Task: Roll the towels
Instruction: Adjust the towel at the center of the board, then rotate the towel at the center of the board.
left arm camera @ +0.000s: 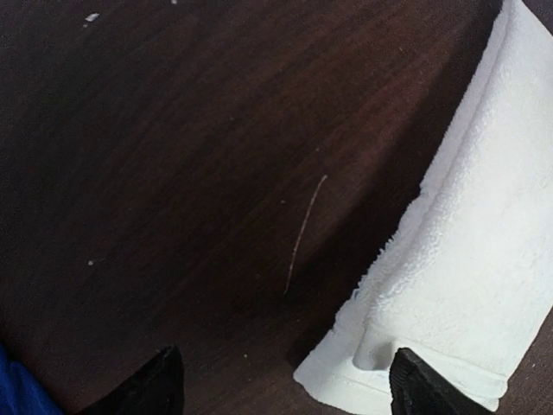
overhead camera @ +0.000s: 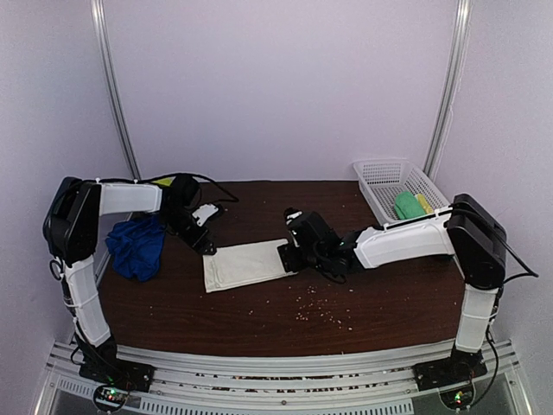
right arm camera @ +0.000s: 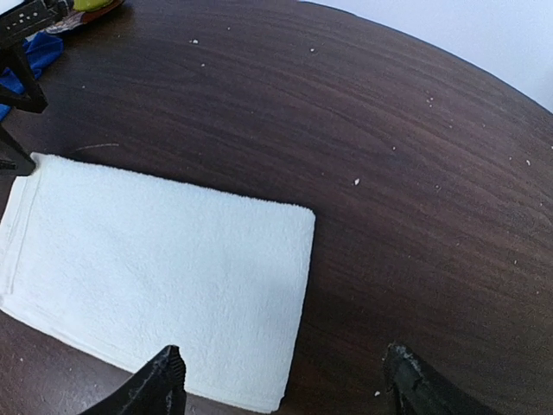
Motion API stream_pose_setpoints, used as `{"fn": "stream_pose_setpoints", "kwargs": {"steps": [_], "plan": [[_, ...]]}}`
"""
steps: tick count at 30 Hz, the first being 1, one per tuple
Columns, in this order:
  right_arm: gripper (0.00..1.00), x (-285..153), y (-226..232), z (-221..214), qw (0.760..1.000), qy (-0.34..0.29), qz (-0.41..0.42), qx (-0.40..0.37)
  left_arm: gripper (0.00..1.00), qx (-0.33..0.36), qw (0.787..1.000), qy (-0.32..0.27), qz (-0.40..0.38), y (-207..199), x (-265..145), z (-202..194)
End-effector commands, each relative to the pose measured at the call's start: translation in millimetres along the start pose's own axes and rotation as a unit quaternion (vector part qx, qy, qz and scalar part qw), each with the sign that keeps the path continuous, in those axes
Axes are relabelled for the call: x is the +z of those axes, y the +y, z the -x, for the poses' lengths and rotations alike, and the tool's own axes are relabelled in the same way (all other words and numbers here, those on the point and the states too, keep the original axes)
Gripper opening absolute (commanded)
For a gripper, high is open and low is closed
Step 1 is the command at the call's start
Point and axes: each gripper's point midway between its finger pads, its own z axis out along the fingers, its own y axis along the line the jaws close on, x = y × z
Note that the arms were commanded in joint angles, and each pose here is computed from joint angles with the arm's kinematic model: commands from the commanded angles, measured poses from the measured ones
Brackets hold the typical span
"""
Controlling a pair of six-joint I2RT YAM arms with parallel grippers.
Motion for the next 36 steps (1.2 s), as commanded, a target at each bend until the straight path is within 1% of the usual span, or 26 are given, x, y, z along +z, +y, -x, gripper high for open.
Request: {"fn": "stream_pose_setpoints", "kwargs": {"steps": [1, 4, 7, 11, 13, 18, 21, 27, 30, 33, 36], "plan": [[0.8, 17.8, -10.4, 15.0, 1.0, 0.01, -0.01, -0.007, 0.86, 0.035, 0.995, -0.062, 0.068, 16.8, -31.9, 30.2], [0.81, 36.5, -12.5, 17.1, 0.999, 0.026, -0.027, -0.027, 0.88, 0.044, 0.995, -0.052, 0.073, 13.7, -18.9, 20.4], [0.81, 52.9, -10.9, 21.2, 0.998, 0.033, -0.04, -0.044, 0.89, 0.05, 0.996, -0.047, 0.058, 4.5, -7.6, 13.6], [0.83, 73.6, -15.6, 18.2, 0.996, 0.052, -0.056, -0.053, 0.89, 0.055, 0.996, -0.05, 0.047, -3.4, -3.2, 11.1], [0.83, 85.0, -21.9, 10.6, 0.994, 0.068, -0.067, -0.057, 0.89, 0.057, 0.996, -0.038, 0.063, -0.3, 4.1, 4.6], [0.83, 93.0, -30.4, -3.1, 0.991, 0.083, -0.083, -0.068, 0.89, 0.049, 0.994, -0.007, 0.092, 10.2, 22.0, -13.6], [0.83, 97.1, -35.6, -10.3, 0.988, 0.094, -0.094, -0.078, 0.89, 0.052, 0.994, -0.003, 0.1, 12.7, 25.0, -17.9], [0.83, 98.4, -43.3, -17.9, 0.985, 0.105, -0.107, -0.086, 0.89, 0.066, 0.988, -0.017, 0.136, 26.7, 18.8, -1.3], [0.83, 97.7, -47.3, -21.9, 0.984, 0.11, -0.11, -0.083, 0.9, 0.074, 0.984, -0.016, 0.158, 35.6, 20.7, 2.8], [0.83, 96.2, -50.9, -28.6, 0.983, 0.121, -0.115, -0.081, 0.9, 0.092, 0.978, -0.013, 0.185, 43.1, 26.7, 9.4], [0.83, 92.1, -51.8, -38.2, 0.982, 0.134, -0.112, -0.074, 0.9, 0.117, 0.971, -0.02, 0.206, 46.7, 31.6, 26.7]]}}
